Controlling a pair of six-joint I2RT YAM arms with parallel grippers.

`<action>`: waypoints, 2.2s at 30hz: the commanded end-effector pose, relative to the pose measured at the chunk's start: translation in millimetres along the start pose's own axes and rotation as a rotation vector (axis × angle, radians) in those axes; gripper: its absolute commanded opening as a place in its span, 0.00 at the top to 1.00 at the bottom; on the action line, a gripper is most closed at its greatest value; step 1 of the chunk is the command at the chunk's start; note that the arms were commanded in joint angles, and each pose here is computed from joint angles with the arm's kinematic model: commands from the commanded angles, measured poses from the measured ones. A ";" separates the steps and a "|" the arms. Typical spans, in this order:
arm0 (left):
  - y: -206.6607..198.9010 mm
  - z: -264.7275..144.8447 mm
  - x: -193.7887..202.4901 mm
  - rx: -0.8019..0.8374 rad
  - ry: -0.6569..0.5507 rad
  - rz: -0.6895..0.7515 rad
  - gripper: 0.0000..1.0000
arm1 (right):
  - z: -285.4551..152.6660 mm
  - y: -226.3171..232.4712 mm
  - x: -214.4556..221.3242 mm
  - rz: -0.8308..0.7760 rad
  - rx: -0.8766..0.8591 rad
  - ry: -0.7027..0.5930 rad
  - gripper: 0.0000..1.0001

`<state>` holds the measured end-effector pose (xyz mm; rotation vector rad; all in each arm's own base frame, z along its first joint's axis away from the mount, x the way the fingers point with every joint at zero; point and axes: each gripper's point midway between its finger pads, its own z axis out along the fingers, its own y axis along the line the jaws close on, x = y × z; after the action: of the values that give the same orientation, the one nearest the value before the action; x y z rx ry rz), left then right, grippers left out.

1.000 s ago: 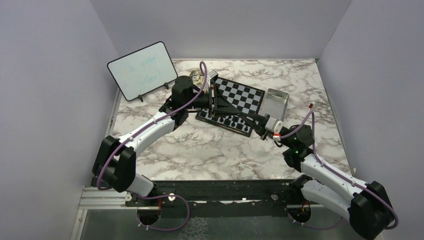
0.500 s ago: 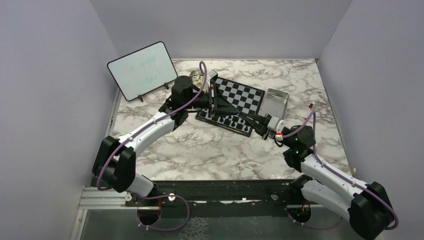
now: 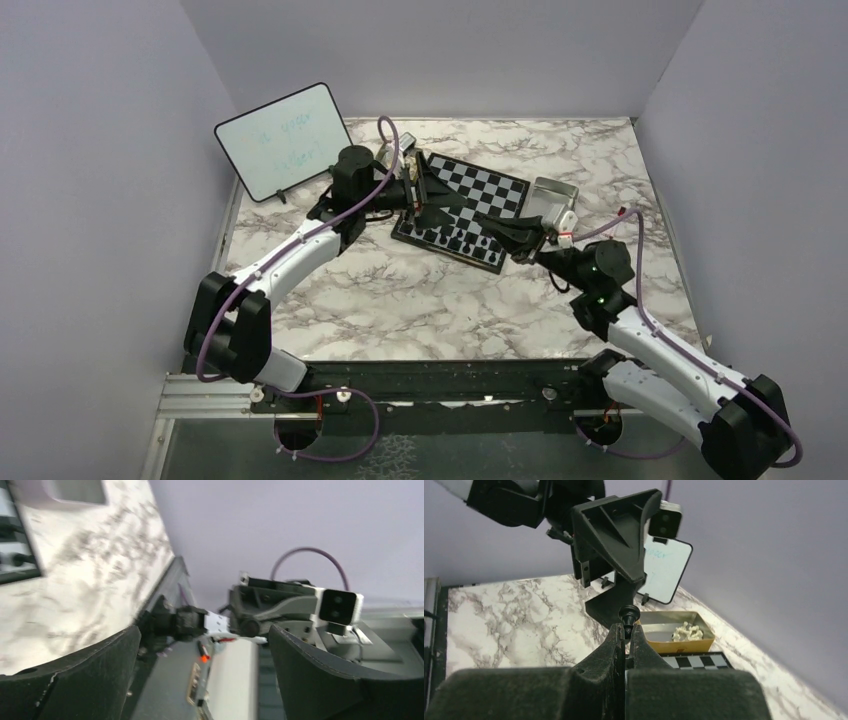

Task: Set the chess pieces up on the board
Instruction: Place the chess piece on the chessboard.

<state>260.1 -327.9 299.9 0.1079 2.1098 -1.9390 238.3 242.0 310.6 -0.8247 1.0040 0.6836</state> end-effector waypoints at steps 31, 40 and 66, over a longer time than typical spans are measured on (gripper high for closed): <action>133.6 -190.6 -56.6 -1.066 -0.426 0.806 0.01 | 21.6 -39.7 204.3 0.715 0.458 1.346 0.99; 131.5 -193.6 -53.6 -1.090 -0.421 0.818 0.01 | 35.5 -27.7 248.0 0.701 0.420 1.489 0.99; 127.4 -192.3 -52.4 -1.082 -0.424 0.824 0.01 | 31.0 -21.1 288.3 0.683 0.411 1.598 0.95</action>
<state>312.4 -120.6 192.4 0.2533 2.0545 -0.2580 379.3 291.3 67.6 -0.5146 2.8277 0.2521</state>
